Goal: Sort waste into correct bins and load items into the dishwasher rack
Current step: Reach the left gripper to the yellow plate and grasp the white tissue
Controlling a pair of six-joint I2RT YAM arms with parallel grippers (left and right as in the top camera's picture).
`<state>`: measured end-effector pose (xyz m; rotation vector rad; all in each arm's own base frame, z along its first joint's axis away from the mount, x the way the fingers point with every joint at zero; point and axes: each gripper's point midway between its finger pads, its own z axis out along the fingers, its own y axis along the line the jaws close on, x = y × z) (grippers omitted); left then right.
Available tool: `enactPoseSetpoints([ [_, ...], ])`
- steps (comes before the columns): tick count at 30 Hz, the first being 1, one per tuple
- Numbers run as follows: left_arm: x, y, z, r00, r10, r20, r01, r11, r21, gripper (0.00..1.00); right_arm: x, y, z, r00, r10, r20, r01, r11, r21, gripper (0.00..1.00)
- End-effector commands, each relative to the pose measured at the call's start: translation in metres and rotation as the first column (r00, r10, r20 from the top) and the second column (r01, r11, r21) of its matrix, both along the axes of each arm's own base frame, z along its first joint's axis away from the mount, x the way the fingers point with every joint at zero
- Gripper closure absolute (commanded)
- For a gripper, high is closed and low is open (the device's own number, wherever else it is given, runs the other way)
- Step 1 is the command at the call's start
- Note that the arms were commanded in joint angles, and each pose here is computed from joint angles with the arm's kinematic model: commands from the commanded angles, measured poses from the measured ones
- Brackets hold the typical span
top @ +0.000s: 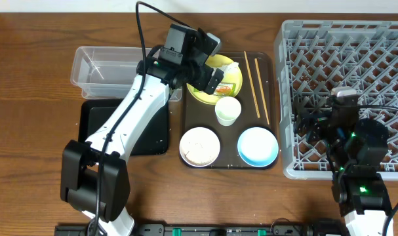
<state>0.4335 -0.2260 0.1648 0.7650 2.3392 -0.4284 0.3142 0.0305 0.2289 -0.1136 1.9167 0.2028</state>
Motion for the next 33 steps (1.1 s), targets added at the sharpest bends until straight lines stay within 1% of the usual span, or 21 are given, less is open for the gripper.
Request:
enactPoseSetpoints([
  [1,0.016,0.006,0.005,0.998,0.057,0.028,-0.058,0.997,0.051,0.00,0.000,0.005,0.014,0.999,0.027,0.026,-0.028,0.999,0.028,0.01],
  [8,0.031,0.004,0.003,0.996,0.087,-0.032,-0.084,0.992,0.091,0.01,0.000,0.007,0.014,0.999,0.038,0.026,-0.039,0.999,0.032,0.01],
  [12,0.042,0.002,-0.014,0.990,0.104,-0.097,-0.090,0.987,0.135,0.01,-0.001,0.010,0.014,0.998,0.051,0.026,-0.052,0.998,0.037,0.01],
  [15,0.049,-0.002,-0.029,0.983,0.125,-0.132,-0.106,0.985,0.139,0.01,-0.001,0.012,0.015,0.998,0.065,0.026,-0.066,0.997,0.041,0.01],
  [22,0.055,-0.009,-0.060,0.978,0.128,-0.162,-0.103,0.983,0.153,0.02,-0.001,0.012,0.015,0.998,0.065,0.026,-0.066,0.997,0.042,0.01],
  [29,0.071,-0.024,-0.095,0.983,0.114,-0.143,-0.093,0.985,0.142,0.02,-0.002,0.012,0.012,0.998,0.065,0.014,-0.065,0.997,0.042,0.01],
  [33,0.075,-0.031,-0.119,0.983,0.106,-0.152,-0.084,0.986,0.147,0.02,-0.003,0.012,0.009,0.998,0.065,0.000,-0.065,0.997,0.043,0.01],
])
